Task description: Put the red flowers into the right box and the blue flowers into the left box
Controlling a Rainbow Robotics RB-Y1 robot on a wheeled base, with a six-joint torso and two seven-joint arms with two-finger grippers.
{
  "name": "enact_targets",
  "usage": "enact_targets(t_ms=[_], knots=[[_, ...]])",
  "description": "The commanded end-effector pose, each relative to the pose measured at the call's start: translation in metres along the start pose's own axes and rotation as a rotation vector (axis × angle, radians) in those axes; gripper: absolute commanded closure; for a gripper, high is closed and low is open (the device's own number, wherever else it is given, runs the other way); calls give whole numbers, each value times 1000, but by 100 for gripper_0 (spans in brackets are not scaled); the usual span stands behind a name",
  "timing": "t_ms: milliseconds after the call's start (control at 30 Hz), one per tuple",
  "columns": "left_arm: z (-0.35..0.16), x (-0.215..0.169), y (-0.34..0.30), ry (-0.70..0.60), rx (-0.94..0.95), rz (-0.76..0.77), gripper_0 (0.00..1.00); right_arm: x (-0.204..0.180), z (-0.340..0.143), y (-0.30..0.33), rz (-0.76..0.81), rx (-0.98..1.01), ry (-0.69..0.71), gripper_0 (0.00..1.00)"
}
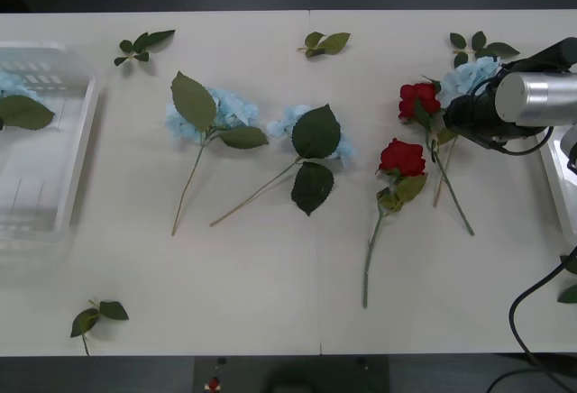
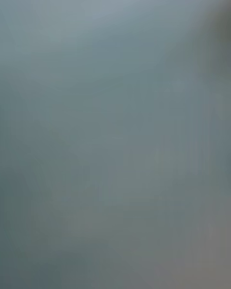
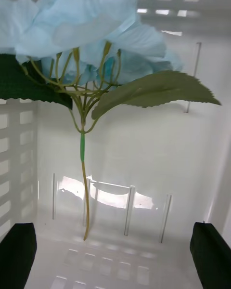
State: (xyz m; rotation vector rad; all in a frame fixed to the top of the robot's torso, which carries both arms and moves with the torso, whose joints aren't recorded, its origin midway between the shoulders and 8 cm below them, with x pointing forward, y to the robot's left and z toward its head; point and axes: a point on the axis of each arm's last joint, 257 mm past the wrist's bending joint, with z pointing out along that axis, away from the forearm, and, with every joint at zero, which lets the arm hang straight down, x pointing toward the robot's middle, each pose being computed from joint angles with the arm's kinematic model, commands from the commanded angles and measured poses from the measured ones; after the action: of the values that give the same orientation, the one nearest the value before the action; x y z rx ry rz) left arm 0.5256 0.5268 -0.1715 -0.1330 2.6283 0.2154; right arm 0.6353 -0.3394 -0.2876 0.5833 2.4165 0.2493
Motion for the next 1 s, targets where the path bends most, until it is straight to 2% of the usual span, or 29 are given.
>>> enact_targets(t_ms=[33, 433, 533, 767, 1000], knots=[[-36, -29, -30, -68, 36, 154, 0, -19, -9, 21, -11, -30, -36, 100], [-43, -36, -145, -155, 324, 353, 0, -69, -39, -11, 14, -48, -94, 100], [-41, -27, -188, -158, 427, 413, 0, -84, -59, -33, -87, -47, -85, 100], [-24, -11, -250, -167, 498, 519, 0, -116, -105, -73, -296, -68, -93, 100], [-3, 5, -288, -172, 510, 579, 0, -129, -130, -69, -455, -162, -136, 100]])
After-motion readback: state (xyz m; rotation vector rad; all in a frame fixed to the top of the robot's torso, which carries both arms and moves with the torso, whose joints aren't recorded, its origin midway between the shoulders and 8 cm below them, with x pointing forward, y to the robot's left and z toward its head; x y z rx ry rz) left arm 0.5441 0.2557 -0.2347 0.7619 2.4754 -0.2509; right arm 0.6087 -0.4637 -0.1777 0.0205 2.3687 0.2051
